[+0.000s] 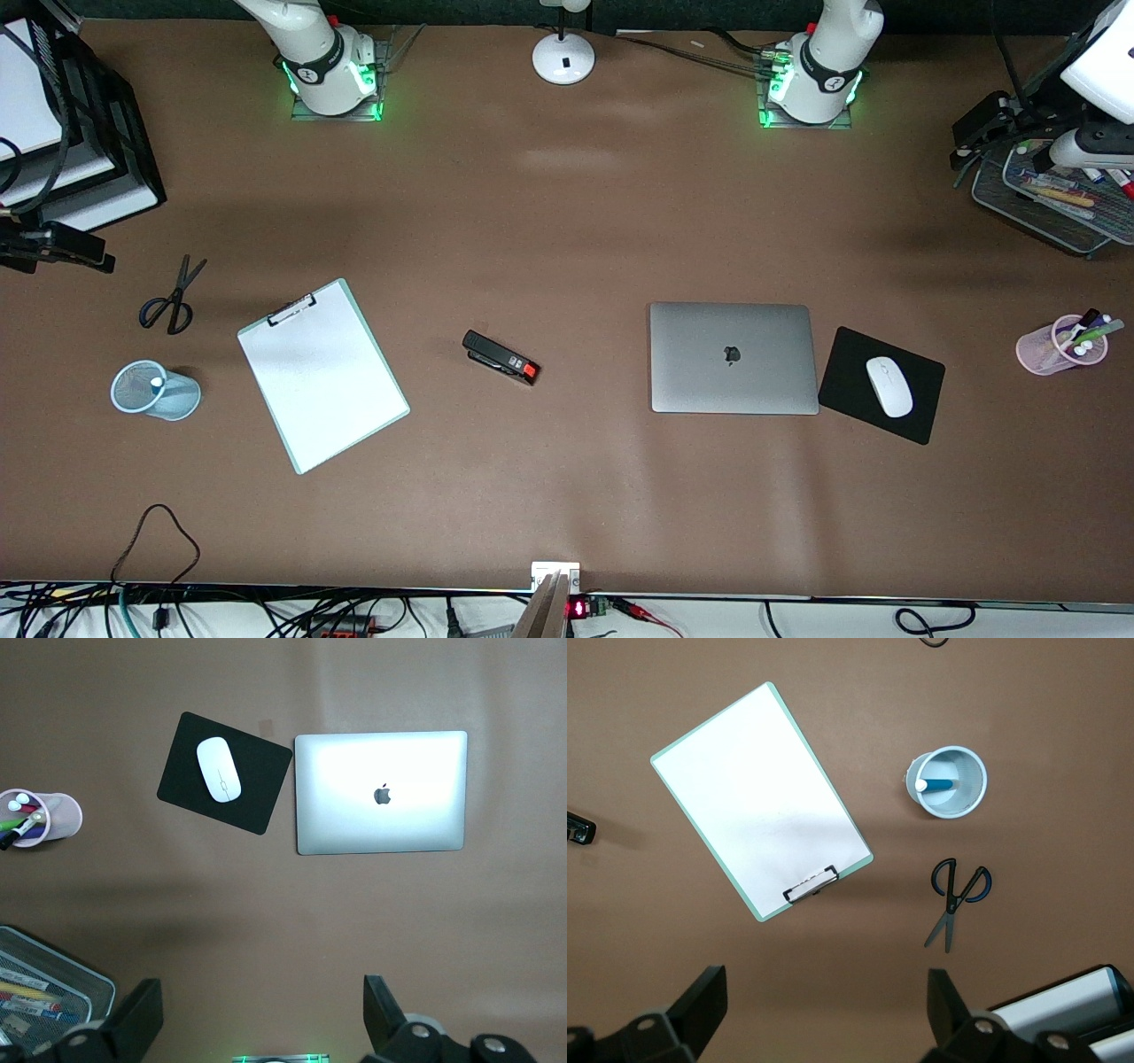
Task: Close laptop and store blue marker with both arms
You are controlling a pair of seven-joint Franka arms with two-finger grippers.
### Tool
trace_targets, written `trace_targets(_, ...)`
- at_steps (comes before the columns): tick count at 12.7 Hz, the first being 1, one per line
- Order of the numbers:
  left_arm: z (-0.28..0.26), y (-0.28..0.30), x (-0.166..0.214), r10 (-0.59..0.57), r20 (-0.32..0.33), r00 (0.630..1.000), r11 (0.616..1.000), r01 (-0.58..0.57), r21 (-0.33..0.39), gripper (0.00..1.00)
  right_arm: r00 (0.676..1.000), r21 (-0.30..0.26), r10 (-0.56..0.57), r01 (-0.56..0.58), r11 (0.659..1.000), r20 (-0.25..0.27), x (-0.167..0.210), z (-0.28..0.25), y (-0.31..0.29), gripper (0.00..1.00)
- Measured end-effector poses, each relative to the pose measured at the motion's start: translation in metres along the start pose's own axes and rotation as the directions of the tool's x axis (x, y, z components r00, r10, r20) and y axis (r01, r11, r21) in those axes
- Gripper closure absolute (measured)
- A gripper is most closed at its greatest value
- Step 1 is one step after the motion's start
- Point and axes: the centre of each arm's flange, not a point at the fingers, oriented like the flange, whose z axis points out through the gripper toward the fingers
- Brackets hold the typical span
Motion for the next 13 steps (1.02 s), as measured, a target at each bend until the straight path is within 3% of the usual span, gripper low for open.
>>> trace_targets(13, -0.001, 0.0, -0.001, 0.0, -0.001, 1.0, 1.0, 0.0, 0.0, 0.0, 0.997, 0.015, 0.056, -0.055, 0.998, -0.051, -0.055, -0.014, 0.001, 0.0)
